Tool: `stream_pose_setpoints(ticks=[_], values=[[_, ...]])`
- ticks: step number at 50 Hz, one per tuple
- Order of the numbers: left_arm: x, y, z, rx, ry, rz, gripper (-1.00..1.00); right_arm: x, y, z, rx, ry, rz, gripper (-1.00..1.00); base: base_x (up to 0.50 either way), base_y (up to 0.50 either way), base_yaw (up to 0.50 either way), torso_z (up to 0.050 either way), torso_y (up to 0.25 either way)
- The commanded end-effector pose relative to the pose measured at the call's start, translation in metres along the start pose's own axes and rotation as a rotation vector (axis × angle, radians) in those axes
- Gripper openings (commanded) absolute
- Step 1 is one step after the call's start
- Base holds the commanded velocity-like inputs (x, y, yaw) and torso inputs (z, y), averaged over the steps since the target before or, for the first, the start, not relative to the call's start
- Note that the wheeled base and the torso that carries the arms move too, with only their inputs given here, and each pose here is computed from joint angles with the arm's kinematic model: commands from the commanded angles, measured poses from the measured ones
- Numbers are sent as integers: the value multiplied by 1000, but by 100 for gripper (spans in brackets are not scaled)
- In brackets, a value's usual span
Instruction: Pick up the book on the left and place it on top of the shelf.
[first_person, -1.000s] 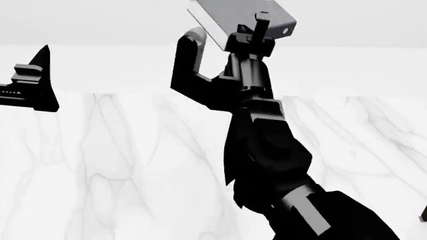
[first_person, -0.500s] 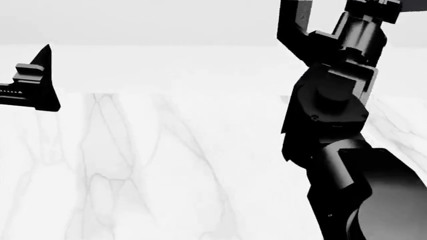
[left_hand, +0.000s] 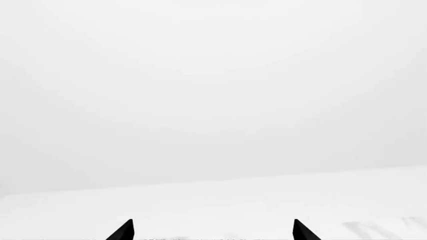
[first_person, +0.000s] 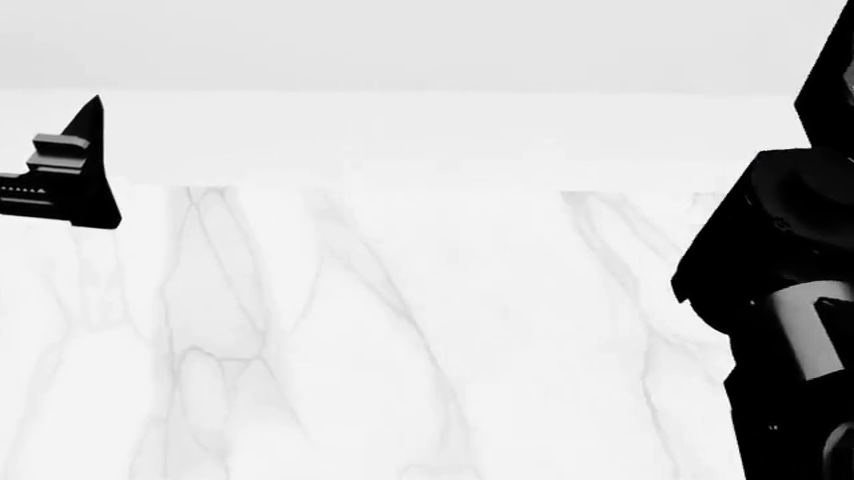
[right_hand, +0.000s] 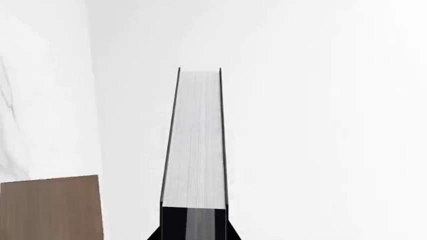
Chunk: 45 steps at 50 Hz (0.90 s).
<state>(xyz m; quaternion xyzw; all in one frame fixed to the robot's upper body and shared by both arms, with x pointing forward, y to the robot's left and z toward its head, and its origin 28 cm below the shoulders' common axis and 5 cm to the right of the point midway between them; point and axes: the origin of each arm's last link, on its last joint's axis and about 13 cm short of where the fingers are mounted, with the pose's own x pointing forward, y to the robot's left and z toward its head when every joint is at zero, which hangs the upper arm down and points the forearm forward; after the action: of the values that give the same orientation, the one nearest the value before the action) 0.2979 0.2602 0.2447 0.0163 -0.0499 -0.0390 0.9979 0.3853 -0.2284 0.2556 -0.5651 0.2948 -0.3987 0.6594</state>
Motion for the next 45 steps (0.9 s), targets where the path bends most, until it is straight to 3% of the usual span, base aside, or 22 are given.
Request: stream_pose_setpoints(ticks=[1,22,28,32,45], values=[[-1,1,-2,-2,3,4,100,14,-6,-33,-146,189,-135,-100,0,0,0,0,0],[-4,2,-5,-5,8,9,100,25,19,-76,-197,386,-81,-100,0,0,0,0,1],[-4,3,-4,-5,8,11,100,25,23,-77,-171,389,-47,-100,0,0,0,3,0],[-6,4,-5,-6,9,15,100,24,31,-75,-61,393,62,-100,0,0,0,0,3],[-6,4,-6,-6,11,17,100,22,41,-78,-63,394,80,-100,0,0,0,0,0]])
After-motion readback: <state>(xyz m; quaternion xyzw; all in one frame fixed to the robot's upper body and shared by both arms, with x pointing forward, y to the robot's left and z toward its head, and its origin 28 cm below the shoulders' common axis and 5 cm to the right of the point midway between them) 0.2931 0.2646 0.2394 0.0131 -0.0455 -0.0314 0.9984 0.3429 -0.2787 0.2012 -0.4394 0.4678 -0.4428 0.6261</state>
